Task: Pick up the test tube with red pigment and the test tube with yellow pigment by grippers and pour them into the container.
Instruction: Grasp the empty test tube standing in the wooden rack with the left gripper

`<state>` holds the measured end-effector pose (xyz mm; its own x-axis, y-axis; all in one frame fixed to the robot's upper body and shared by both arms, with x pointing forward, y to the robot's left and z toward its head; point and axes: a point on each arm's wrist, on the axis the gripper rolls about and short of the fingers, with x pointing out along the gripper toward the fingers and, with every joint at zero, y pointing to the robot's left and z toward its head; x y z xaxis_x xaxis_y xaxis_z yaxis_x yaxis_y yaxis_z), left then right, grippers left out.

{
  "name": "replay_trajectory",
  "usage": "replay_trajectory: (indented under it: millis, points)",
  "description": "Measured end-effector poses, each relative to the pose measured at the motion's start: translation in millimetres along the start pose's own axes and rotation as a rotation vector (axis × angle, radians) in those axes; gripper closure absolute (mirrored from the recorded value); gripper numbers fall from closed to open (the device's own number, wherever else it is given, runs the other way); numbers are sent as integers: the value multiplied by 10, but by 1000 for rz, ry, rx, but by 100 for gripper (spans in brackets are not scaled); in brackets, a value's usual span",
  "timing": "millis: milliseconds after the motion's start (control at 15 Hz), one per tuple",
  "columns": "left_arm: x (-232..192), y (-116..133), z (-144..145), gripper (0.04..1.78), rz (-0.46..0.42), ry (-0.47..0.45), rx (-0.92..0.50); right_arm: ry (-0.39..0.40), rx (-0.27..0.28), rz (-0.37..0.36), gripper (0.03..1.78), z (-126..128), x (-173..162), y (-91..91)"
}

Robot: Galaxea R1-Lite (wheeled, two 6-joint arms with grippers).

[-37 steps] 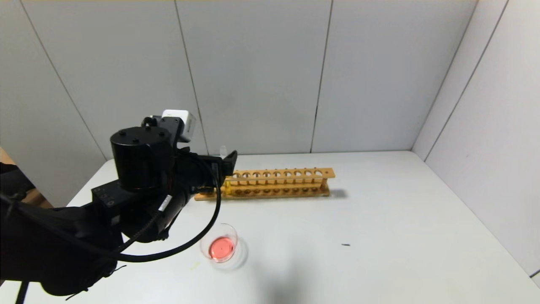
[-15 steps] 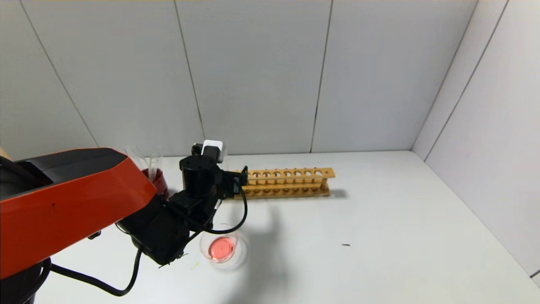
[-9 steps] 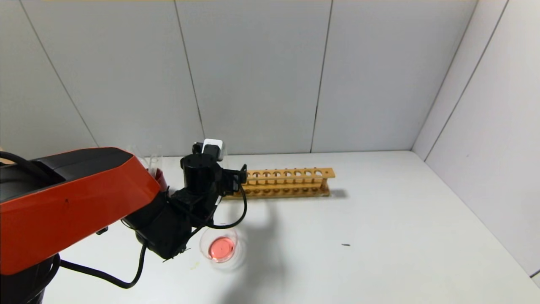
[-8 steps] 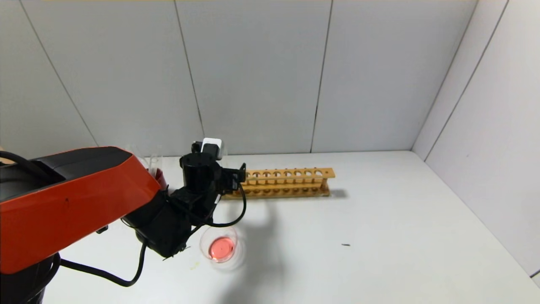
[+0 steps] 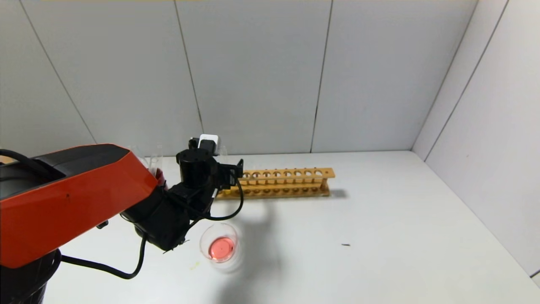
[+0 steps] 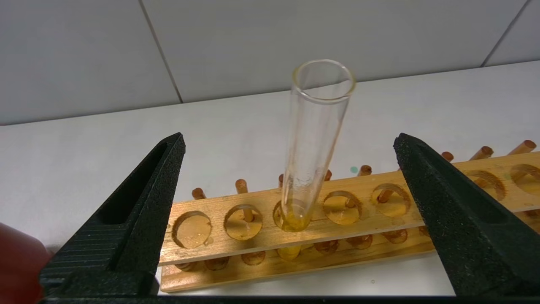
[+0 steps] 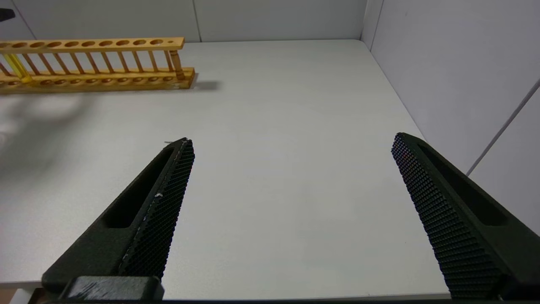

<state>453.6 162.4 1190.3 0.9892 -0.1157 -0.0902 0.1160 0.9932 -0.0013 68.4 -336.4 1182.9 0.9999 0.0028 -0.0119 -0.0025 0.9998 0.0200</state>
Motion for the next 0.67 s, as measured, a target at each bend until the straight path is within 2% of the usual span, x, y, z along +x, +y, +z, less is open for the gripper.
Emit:
replay_trajectory:
  millis: [667]
  points:
    - [64,-13,-29,12,-2,-3,8,0,0,0,10,0,0,0]
